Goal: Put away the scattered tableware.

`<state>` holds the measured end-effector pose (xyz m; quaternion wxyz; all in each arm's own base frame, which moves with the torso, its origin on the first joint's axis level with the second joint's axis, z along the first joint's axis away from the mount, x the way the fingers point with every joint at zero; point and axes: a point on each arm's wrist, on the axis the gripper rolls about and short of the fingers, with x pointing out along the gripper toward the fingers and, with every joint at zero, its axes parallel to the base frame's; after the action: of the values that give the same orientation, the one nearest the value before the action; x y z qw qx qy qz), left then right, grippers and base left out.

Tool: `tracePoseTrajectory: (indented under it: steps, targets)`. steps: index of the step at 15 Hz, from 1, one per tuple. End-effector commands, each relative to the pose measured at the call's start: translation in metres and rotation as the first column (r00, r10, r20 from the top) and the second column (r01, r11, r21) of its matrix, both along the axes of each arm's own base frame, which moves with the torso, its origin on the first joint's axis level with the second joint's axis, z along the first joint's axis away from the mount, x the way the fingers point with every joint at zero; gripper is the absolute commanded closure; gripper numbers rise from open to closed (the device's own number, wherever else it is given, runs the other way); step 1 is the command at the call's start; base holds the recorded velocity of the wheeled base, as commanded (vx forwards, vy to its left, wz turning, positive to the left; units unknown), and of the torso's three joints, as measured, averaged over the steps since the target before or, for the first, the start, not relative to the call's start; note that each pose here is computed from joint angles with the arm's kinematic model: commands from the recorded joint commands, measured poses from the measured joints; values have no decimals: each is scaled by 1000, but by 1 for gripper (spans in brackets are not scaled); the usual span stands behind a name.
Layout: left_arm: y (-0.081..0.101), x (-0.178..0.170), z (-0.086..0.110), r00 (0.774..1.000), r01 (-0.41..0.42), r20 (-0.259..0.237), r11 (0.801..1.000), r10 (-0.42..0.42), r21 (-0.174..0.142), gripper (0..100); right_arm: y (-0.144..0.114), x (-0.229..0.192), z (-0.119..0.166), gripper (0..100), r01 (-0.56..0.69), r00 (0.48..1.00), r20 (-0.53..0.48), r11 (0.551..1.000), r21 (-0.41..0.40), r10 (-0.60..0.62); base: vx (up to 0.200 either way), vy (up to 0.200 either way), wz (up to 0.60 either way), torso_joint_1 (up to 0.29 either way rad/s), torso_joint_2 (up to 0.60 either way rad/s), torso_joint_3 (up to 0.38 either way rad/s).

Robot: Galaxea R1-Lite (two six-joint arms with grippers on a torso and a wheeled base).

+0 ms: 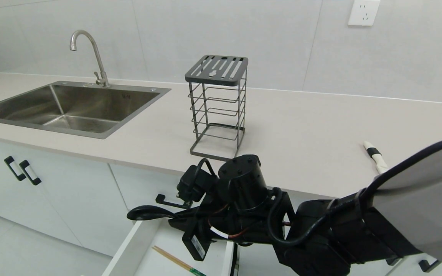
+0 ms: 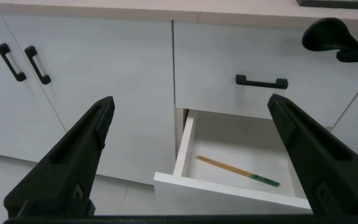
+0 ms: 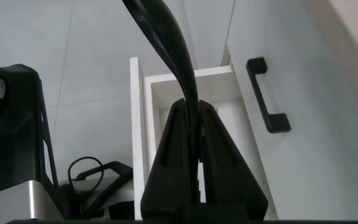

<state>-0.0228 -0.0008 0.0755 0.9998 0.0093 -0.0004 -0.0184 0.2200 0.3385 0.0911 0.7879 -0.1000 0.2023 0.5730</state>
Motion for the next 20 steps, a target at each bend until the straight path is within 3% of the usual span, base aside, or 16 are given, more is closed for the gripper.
tracePoseTrajectory:
  steps: [1,13,20]
  targets:
    - [0,0,0,1000,0,1,1000,0,0,0,0,0,1,100,-1,1000,1,1000,2,1,0,0,0,-251,476,227]
    - [0,0,0,1000,0,1,1000,0,0,0,3,3,-13,100,-1,1000,-16,999,-35,1,0,0,0,-255,404,157]
    - [0,0,0,1000,0,1,1000,0,0,0,8,10,-24,100,5,1000,-20,999,-51,-6,0,0,0,-44,178,59]
